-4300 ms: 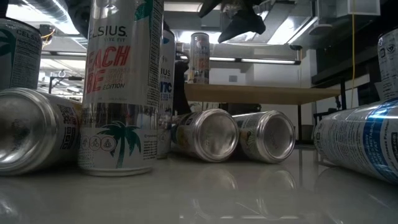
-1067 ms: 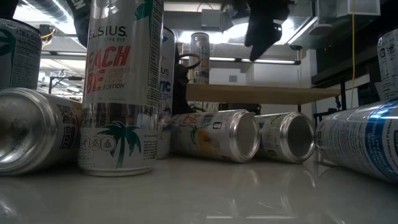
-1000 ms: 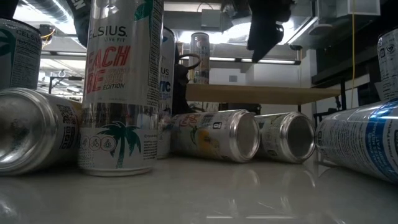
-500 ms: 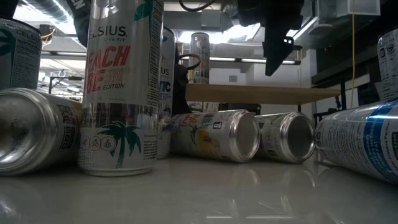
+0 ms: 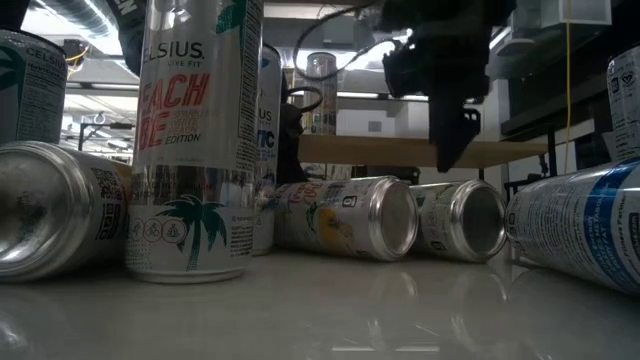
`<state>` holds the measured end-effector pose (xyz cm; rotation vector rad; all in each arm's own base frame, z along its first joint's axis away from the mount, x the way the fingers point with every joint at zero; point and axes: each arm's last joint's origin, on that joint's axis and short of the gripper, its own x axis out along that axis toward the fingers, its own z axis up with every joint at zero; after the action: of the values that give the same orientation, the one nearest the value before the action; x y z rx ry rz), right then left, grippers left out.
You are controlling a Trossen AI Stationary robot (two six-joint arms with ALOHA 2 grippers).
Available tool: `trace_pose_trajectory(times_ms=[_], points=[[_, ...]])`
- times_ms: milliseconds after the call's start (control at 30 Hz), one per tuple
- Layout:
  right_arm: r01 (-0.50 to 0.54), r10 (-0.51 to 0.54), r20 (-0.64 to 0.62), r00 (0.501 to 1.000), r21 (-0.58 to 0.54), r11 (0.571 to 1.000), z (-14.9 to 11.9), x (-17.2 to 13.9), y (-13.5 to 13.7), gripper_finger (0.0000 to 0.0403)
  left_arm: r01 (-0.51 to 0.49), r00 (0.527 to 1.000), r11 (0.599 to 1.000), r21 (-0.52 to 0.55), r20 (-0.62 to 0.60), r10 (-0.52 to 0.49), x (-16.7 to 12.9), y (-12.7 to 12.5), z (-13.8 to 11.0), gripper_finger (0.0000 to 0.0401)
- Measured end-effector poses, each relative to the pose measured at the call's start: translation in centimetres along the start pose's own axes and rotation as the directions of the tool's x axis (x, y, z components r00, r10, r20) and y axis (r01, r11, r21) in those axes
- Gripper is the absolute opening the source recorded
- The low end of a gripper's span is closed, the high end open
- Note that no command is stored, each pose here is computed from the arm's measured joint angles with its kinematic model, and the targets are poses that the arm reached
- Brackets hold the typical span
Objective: Place canned beverage on shelf
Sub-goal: Put the right orange soda can on the shelf aligned with the other orange soda cans
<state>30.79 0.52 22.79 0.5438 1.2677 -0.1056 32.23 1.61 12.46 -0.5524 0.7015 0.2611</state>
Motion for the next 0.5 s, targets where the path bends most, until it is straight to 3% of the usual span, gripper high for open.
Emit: trace_pose_trajectory(times_ms=[500], points=[[-0.057, 0.058, 0.039, 0.998, -0.043, 0.997, -0.7, 2.4, -0.9, 0.0340, -0.010, 1.000, 1.000, 0.019, 0.008, 0.010, 0.0, -0.8, -0.5, 0.0247]])
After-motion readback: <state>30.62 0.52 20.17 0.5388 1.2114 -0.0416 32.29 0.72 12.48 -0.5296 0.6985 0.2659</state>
